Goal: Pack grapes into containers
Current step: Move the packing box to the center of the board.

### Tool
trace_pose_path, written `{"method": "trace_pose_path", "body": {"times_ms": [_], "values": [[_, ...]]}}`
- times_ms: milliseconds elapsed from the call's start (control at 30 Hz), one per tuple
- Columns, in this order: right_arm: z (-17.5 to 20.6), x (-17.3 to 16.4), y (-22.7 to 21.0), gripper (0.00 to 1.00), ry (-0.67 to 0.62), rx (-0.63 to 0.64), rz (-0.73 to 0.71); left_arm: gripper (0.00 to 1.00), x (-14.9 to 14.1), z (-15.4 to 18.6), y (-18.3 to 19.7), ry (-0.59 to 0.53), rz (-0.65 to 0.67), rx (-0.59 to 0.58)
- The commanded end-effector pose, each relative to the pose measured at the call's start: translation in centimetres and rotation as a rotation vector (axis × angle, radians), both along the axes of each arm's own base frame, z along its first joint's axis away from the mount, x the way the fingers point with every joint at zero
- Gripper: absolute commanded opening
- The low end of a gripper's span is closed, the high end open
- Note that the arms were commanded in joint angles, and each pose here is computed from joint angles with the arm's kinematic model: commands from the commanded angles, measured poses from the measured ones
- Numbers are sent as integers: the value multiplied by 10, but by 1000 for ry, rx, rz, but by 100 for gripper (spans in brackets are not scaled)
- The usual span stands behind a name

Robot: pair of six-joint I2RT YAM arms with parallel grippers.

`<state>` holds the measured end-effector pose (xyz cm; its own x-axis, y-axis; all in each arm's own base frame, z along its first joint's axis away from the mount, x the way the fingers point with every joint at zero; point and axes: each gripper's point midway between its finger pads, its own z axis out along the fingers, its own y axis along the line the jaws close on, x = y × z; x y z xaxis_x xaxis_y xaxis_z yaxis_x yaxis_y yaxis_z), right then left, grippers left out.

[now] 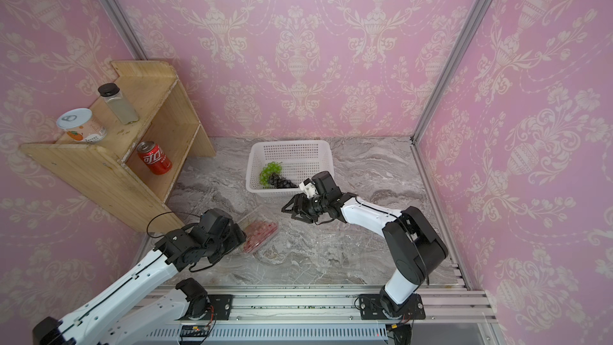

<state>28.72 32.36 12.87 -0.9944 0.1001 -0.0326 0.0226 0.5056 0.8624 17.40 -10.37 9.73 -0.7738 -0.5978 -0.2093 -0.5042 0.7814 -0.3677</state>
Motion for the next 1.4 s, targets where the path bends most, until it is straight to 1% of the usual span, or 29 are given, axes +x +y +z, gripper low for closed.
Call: {"method": "trace_pose_path", "body": {"times_ms": [0, 167, 267, 433, 533, 567, 633, 800, 900, 1000, 1100, 1167, 1367], "values": [[6, 7, 2, 59, 3, 34, 16, 83, 7, -14, -6, 11, 59, -28], [4, 11, -8, 59, 17, 33, 3, 86, 27, -18, -12, -43, 59, -27], [3, 14, -13, 59, 19, 29, -7, 86, 41, -23, -20, -49, 50, -50], [0, 15, -19, 59, 27, 22, -19, 86, 68, -27, -39, -52, -25, -35], [-1, 15, -22, 59, 30, 16, -29, 86, 85, -28, -45, -53, -76, 9], [0, 15, -22, 59, 28, 18, -28, 86, 95, -19, -49, -76, -87, 8], [-1, 15, -23, 59, 29, 15, -31, 86, 107, -17, -50, -89, -102, 24], [3, 15, -25, 59, 15, 6, -27, 86, 130, -11, -45, -138, -106, 41], [4, 17, -29, 59, -3, -28, -20, 86, 142, -6, -44, -161, -115, 53], [3, 19, -30, 59, -1, -39, -5, 86, 147, -2, -44, -178, -127, 63], [-4, 23, -31, 59, -11, -74, 4, 86, 145, 0, -40, -189, -121, 64], [-14, 26, -32, 60, -11, -103, 13, 86, 141, -2, -40, -189, -112, 46], [-40, 37, -26, 60, 1, -119, 27, 86, 135, -11, -42, -184, -109, 15]]}}
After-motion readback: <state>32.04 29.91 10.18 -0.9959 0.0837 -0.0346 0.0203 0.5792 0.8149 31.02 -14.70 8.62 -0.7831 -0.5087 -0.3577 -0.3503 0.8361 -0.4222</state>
